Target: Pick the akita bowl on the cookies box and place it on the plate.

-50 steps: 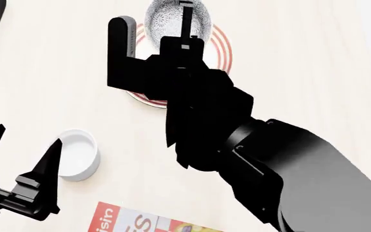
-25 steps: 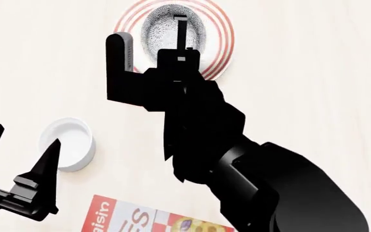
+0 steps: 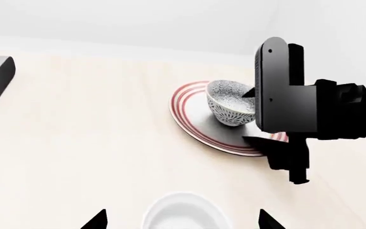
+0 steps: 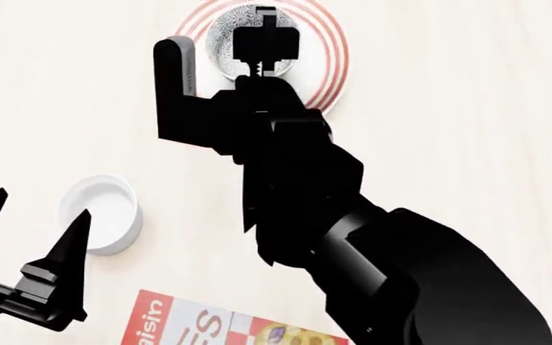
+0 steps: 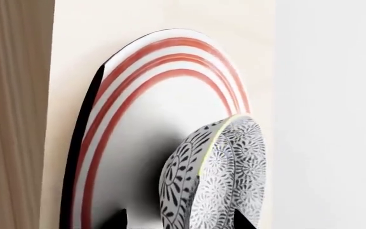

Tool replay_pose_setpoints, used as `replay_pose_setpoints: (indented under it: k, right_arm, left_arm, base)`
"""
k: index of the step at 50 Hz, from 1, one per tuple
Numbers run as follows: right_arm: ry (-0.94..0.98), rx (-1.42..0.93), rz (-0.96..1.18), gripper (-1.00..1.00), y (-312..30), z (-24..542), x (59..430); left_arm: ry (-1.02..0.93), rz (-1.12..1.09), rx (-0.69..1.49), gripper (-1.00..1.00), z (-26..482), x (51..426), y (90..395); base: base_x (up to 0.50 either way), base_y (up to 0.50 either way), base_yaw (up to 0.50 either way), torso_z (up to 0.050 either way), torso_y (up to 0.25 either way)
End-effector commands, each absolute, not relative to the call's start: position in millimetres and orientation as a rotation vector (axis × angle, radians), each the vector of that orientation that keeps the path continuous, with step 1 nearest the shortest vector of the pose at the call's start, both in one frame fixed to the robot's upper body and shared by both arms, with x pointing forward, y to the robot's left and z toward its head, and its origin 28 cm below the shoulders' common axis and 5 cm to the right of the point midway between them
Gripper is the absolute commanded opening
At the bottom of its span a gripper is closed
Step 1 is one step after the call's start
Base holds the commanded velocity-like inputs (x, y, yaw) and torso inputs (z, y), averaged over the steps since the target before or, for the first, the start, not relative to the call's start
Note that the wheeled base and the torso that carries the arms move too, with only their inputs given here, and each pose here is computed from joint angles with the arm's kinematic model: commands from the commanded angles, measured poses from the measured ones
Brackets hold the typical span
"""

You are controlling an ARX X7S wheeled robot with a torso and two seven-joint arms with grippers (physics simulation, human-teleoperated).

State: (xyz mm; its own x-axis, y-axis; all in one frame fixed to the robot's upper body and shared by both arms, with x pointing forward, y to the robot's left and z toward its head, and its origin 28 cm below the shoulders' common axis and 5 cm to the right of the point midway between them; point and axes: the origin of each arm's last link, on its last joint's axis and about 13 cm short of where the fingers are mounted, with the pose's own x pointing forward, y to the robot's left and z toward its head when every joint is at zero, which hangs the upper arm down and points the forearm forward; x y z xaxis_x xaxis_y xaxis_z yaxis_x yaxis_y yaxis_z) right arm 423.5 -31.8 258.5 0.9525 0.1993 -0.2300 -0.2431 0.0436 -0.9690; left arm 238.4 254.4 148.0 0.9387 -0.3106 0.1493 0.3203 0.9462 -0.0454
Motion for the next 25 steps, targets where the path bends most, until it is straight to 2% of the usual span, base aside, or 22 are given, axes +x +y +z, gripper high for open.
replay_pose_setpoints:
  k: [1,14,25]
  right_arm:
    - [0.039,-1.483,0.339,1.00,-32,265,423]
    - [0.007,-1.492,0.333,1.00,-42,285,411]
    - [-0.030,-1.483,0.364,1.00,-61,309,375]
  left_arm:
    - [-0.140,-0.324,-0.069,1.00,148,238,254]
    - [-0.140,-0.325,-0.070,1.00,148,238,254]
    - [-0.141,-0.324,-0.067,1.00,148,237,254]
  base:
    - [0.00,0.00,0.00,0.000,0.000]
    - [0.00,0.00,0.00,0.000,0.000]
    - [0.00,0.00,0.00,0.000,0.000]
